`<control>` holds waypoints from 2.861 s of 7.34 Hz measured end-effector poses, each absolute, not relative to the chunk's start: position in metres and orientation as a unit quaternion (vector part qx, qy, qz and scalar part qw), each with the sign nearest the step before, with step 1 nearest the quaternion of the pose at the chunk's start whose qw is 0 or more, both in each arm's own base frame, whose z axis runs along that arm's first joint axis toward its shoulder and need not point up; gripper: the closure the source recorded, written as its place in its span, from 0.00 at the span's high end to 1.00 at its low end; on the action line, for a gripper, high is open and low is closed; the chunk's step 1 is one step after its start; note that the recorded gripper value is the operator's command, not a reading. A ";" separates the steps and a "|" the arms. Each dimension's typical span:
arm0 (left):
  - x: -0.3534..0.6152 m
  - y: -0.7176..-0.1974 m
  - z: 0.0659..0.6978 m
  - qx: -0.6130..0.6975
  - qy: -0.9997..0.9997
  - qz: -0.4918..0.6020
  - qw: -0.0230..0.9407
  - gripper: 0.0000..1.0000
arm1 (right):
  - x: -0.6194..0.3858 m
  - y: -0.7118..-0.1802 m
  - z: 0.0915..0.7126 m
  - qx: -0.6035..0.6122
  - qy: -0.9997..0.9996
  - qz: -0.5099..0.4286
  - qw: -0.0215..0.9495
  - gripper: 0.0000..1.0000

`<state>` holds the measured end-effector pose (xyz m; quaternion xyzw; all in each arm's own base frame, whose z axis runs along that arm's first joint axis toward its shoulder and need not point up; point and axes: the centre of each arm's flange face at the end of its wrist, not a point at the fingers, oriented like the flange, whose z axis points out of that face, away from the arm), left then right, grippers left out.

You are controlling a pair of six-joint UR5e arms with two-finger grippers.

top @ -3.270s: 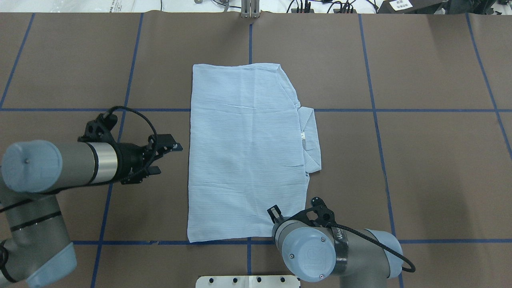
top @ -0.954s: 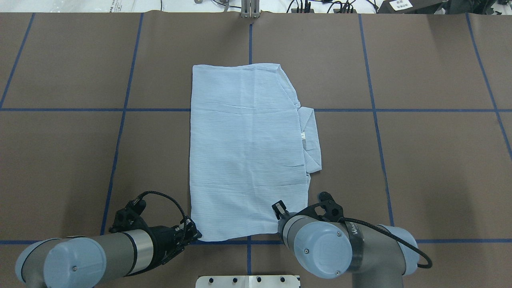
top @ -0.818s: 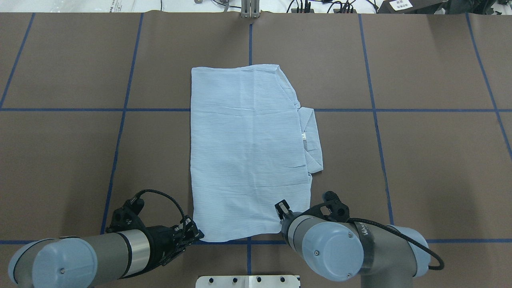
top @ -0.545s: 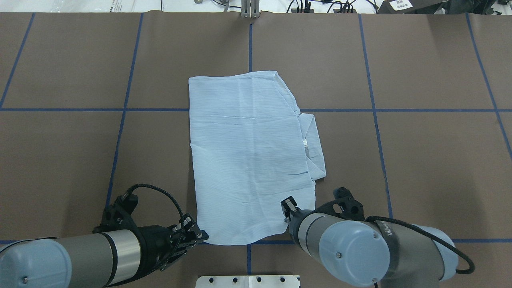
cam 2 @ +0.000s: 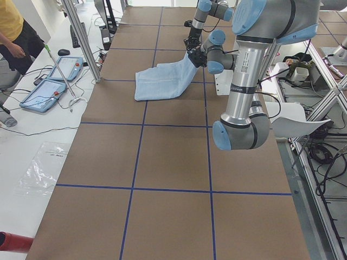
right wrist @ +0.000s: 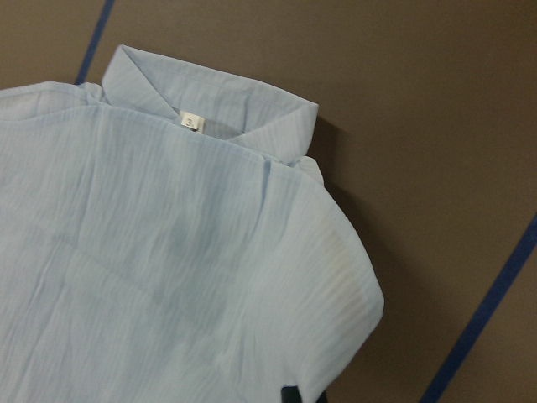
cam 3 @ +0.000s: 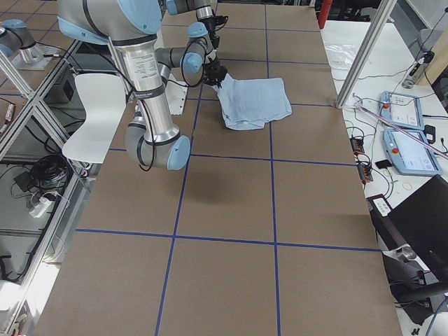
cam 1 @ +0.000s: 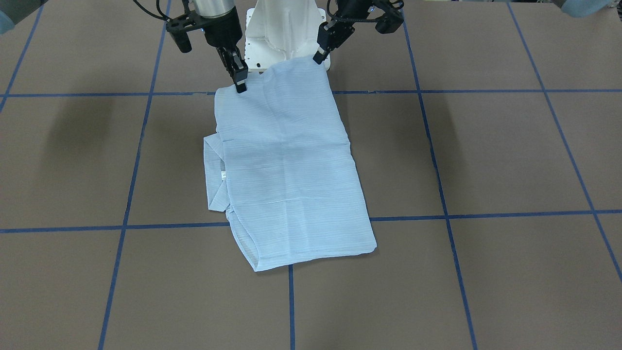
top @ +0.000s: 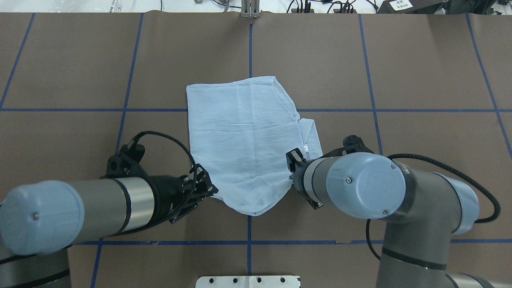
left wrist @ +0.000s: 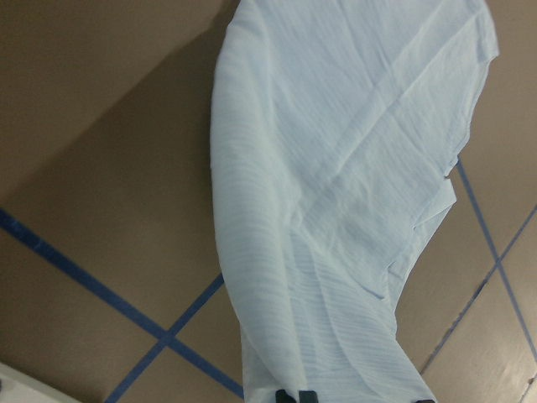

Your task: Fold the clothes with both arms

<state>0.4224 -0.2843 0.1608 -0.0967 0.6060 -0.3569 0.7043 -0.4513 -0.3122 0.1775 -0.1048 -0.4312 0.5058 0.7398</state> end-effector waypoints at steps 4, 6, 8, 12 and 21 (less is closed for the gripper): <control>0.429 -0.416 0.193 0.006 0.563 -0.358 0.745 0.00 | -0.492 -0.427 0.174 -0.069 -0.404 0.495 0.766 0.00; 0.447 -0.467 0.215 0.032 0.556 -0.361 0.748 0.00 | -0.528 -0.484 0.185 -0.068 -0.412 0.491 0.765 0.00; 0.459 -0.510 0.238 0.054 0.551 -0.362 0.749 0.00 | -0.539 -0.536 0.185 -0.069 -0.406 0.480 0.775 0.00; 0.469 -0.566 0.273 0.087 0.531 -0.357 0.764 0.40 | -0.556 -0.609 0.202 -0.061 -0.409 0.458 0.787 1.00; 0.416 -0.600 0.321 0.145 0.519 -0.251 0.804 0.83 | -0.438 -0.688 0.279 -0.028 -0.416 0.334 0.845 1.00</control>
